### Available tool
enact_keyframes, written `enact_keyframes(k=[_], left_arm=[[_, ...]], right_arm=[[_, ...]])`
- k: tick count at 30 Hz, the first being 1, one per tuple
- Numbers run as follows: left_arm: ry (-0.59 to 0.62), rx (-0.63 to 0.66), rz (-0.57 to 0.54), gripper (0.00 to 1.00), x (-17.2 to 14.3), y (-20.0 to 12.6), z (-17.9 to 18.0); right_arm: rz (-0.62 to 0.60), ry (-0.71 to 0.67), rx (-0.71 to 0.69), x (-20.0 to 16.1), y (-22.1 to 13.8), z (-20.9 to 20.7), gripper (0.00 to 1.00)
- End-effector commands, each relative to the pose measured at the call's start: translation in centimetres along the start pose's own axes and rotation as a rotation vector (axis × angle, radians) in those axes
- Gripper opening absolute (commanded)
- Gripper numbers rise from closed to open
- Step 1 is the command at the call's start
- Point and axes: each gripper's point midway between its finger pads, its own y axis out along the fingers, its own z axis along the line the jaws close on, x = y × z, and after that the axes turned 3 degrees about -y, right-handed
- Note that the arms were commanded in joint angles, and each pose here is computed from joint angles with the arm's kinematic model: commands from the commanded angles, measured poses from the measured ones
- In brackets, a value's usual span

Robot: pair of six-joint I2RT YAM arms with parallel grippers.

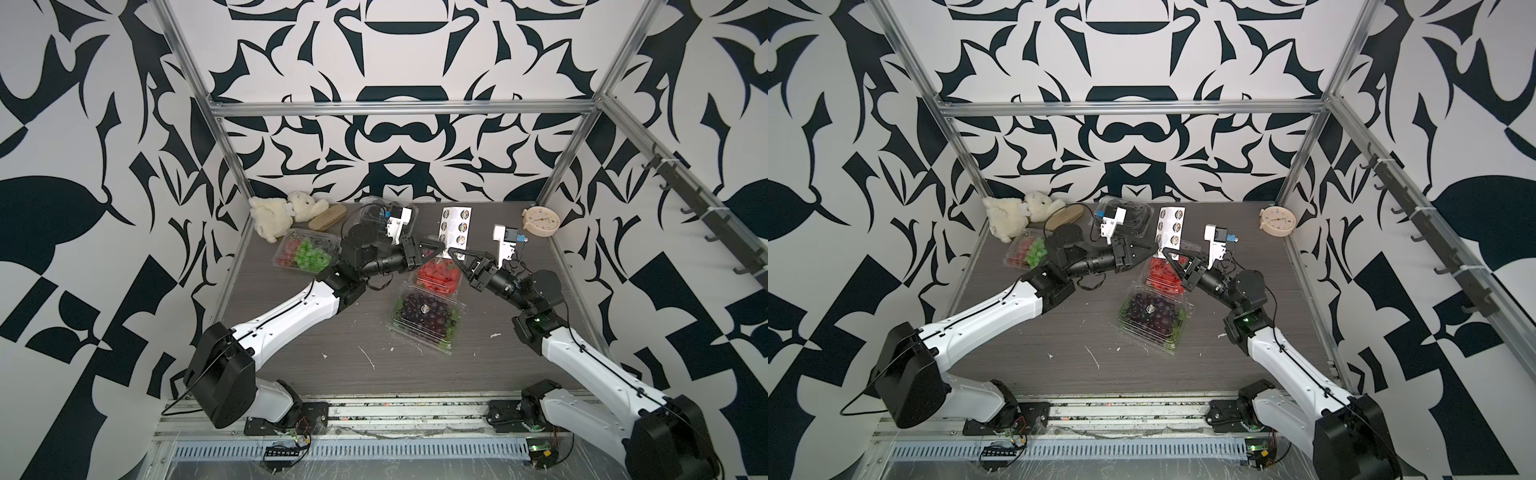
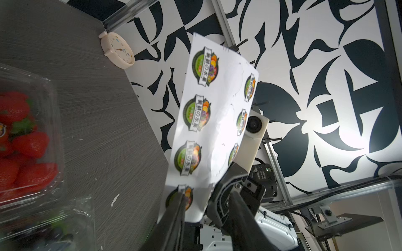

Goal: Label fruit boxes
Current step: Tear off the label from the label sticker.

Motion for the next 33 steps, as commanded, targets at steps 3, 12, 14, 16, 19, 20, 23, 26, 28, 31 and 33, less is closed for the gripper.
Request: enact_keyframes(k=[3, 12, 14, 16, 19, 20, 23, 26, 28, 31, 33], left_arm=[[0.039, -0.069, 0.012, 0.34, 0.11, 0.41, -2.33], [0.042, -0.074, 0.023, 0.29, -0.19, 0.66, -2.45], [0.044, -0.074, 0.024, 0.27, -0.21, 0.66, -2.46], [0.045, -0.07, 0.025, 0.26, -0.25, 0.65, -2.33], [0.053, -0.068, 0.022, 0.25, -0.24, 0.52, -2.47], [0.055, -0.064, 0.018, 0.25, -0.17, 0.46, -2.5], [0.063, -0.053, 0.016, 0.25, -0.15, 0.35, -2.46], [0.061, -0.051, 0.02, 0.25, -0.18, 0.5, -2.38], [0.059, -0.046, 0.024, 0.24, -0.18, 0.61, -2.17], [0.054, -0.043, 0.026, 0.21, -0.19, 0.74, -1.92], [0.056, -0.043, 0.027, 0.18, -0.2, 0.73, -1.94]], right_arm=[[-0.028, -0.05, 0.056, 1.34, 0.18, 1.88, 0.0], [-0.027, -0.043, 0.051, 1.25, 0.29, 1.63, 0.0], [-0.027, -0.043, 0.05, 1.26, 0.27, 1.62, 0.0], [-0.026, -0.042, 0.049, 1.21, 0.27, 1.55, 0.0], [-0.026, -0.043, 0.051, 1.25, 0.29, 1.61, 0.0], [-0.025, -0.042, 0.049, 1.21, 0.27, 1.56, 0.0], [-0.026, -0.041, 0.05, 1.24, 0.29, 1.6, 0.0], [-0.023, -0.039, 0.051, 1.13, 0.27, 1.58, 0.0], [-0.024, -0.039, 0.051, 1.18, 0.29, 1.61, 0.0], [-0.025, -0.041, 0.054, 1.24, 0.27, 1.7, 0.0], [-0.023, -0.04, 0.054, 1.17, 0.28, 1.7, 0.0]])
